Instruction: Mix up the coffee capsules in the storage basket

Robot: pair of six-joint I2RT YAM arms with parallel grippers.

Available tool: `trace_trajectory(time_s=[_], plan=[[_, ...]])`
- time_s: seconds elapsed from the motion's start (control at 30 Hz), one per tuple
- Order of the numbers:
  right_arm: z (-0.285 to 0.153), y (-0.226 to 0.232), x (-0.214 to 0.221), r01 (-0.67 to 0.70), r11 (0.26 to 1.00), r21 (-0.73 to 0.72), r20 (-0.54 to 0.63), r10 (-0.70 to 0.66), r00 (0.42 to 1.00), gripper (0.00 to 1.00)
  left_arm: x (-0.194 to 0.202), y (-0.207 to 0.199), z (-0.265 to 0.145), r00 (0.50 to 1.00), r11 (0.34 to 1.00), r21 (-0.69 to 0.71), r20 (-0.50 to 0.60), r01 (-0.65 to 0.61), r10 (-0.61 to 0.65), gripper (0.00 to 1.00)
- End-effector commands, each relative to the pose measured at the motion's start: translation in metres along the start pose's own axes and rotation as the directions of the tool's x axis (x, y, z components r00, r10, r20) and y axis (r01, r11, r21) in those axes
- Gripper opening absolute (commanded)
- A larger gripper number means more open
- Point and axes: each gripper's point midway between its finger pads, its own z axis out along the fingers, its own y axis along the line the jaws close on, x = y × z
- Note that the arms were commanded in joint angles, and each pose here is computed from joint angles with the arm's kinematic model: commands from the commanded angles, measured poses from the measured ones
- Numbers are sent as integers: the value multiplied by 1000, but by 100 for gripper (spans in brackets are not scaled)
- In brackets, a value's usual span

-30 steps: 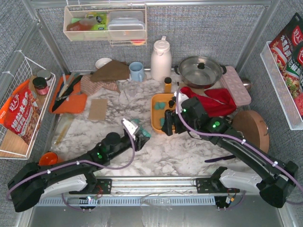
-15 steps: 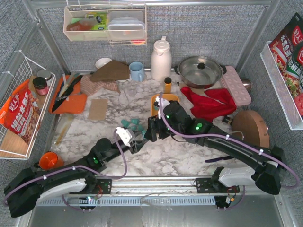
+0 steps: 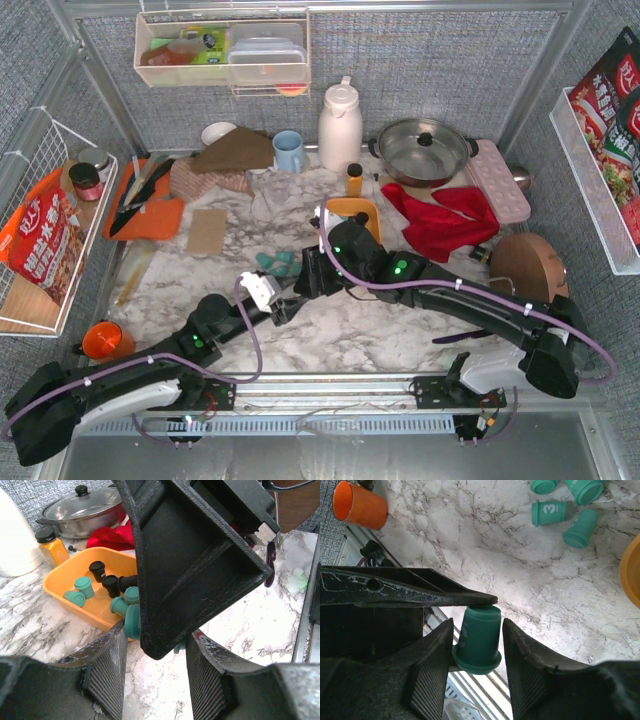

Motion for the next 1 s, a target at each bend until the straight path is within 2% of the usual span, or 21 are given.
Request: trace_trajectory(time_s=[0.0,0.13,0.2,0.23,0.3,0.33,0.37,0.4,0.6,0.73,0.83,0.9,0.97], plan=[[4,11,-9,-22,999,-39,31,23,999,45,-6,-2,0,1000,1000,13,20,-6,6,20],[6,13,-10,-26,999,-44,32,28,999,32,-7,0,0,1000,1000,0,16,-7,7,22],[6,13,-10,-26,999,-41,34,27,999,27,-6,4,0,1000,1000,-17,8,-6,6,26],[7,12,-11,-26,999,-36,36,27,999,24,-6,7,0,1000,999,-35,0,-4,4,32],[7,9,-10,-22,999,-24,36,23,999,15,-4,11,-1,1000,998,-61,-18,5,-6,48],[8,8,-11,-20,1000,-17,37,20,999,9,-3,13,-1,1000,997,-72,-22,9,-10,65],[8,7,-11,-18,1000,-10,35,18,999,3,-2,13,-2,1000,997,-78,-23,14,-16,88],[9,5,-11,-16,1000,-1,35,16,999,0,-2,14,-3,1000,996,-82,-20,18,-19,98],[8,-17,-18,18,995,101,49,-23,999,0,-6,23,-13,997,985,-154,15,73,-71,99],[-1,-55,-34,89,957,275,72,-113,991,0,-15,42,-28,985,946,-276,83,171,-154,99],[-7,-102,-47,170,855,489,50,-222,974,0,-9,73,-46,961,837,-474,118,275,-249,99],[-7,-133,-52,190,792,580,15,-243,970,0,0,94,-62,943,725,-612,120,315,-309,99],[-2,-154,-53,191,763,617,-16,-231,973,0,11,109,-81,923,595,-732,121,332,-366,99]])
